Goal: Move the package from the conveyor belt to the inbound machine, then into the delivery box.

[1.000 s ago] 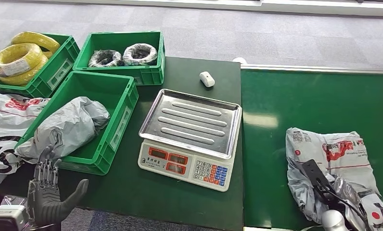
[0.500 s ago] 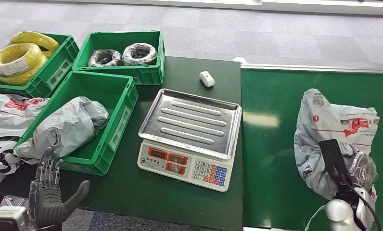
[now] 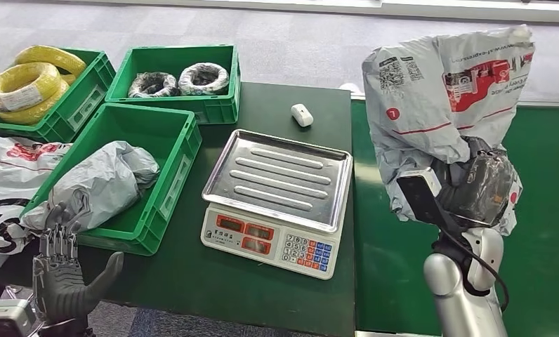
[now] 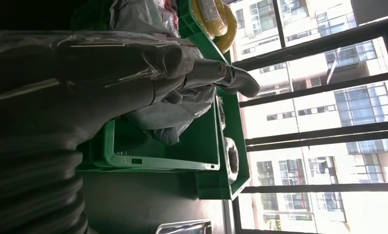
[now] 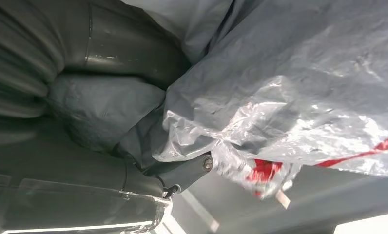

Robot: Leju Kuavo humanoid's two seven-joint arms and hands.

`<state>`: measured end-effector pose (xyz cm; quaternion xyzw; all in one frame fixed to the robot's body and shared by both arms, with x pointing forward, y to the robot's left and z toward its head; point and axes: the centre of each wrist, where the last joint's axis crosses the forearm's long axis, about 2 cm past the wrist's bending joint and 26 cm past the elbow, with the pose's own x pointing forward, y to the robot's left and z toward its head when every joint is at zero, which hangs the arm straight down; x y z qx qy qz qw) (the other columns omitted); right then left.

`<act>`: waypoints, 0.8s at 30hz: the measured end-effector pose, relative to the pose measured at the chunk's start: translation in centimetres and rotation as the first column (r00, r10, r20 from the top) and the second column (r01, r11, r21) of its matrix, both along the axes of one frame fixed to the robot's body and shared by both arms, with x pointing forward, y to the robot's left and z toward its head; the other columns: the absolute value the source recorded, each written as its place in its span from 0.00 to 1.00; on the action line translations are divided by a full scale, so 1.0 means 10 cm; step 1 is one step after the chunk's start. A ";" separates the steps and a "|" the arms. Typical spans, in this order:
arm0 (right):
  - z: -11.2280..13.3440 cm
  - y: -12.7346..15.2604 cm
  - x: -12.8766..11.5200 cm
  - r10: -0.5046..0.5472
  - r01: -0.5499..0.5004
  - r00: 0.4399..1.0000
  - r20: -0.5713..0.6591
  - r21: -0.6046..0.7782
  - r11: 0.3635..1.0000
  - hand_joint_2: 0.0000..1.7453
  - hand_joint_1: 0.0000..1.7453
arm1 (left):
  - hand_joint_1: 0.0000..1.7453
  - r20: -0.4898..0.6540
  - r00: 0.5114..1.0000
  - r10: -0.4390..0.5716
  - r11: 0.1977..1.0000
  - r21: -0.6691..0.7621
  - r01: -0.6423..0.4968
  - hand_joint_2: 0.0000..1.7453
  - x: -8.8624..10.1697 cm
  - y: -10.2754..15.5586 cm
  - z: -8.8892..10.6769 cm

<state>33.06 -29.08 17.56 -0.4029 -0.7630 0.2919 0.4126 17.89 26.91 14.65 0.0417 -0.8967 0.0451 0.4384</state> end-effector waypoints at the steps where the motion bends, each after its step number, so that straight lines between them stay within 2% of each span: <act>1: 0.02 0.09 0.03 0.074 -0.074 0.996 -0.046 0.012 0.997 1.00 1.00 | 0.00 0.008 1.000 0.003 1.000 0.002 -0.003 1.00 0.01 0.01 0.01; 4: 0.07 0.51 0.18 0.277 -0.273 0.941 -0.195 0.048 0.961 1.00 1.00 | 0.00 0.035 0.999 0.012 1.000 0.005 -0.012 1.00 0.07 0.04 0.05; 6: 0.08 0.82 0.29 0.352 -0.348 0.891 -0.288 0.067 0.935 1.00 1.00 | 0.00 0.053 0.998 0.017 1.000 0.007 -0.017 1.00 0.13 0.07 0.09; 10: -0.02 1.33 0.48 0.409 -0.434 0.796 -0.446 0.050 0.900 1.00 1.00 | 0.00 0.073 0.997 0.023 0.999 0.025 -0.025 1.00 0.23 0.15 0.13; 14: -0.20 1.60 0.57 0.414 -0.501 0.727 -0.548 -0.010 0.865 1.00 0.99 | 0.00 0.060 0.998 0.021 0.998 0.054 -0.024 1.00 0.31 0.20 0.11; 18: -0.32 1.68 0.59 0.398 -0.529 0.688 -0.607 -0.044 0.847 1.00 0.00 | 0.00 0.048 0.999 0.018 0.997 0.068 -0.022 1.00 0.36 0.23 0.08; 24: -0.41 1.66 0.60 0.386 -0.536 0.692 -0.610 -0.076 0.841 1.00 0.00 | 0.00 0.035 0.999 0.012 0.997 0.074 -0.014 1.00 0.40 0.25 0.05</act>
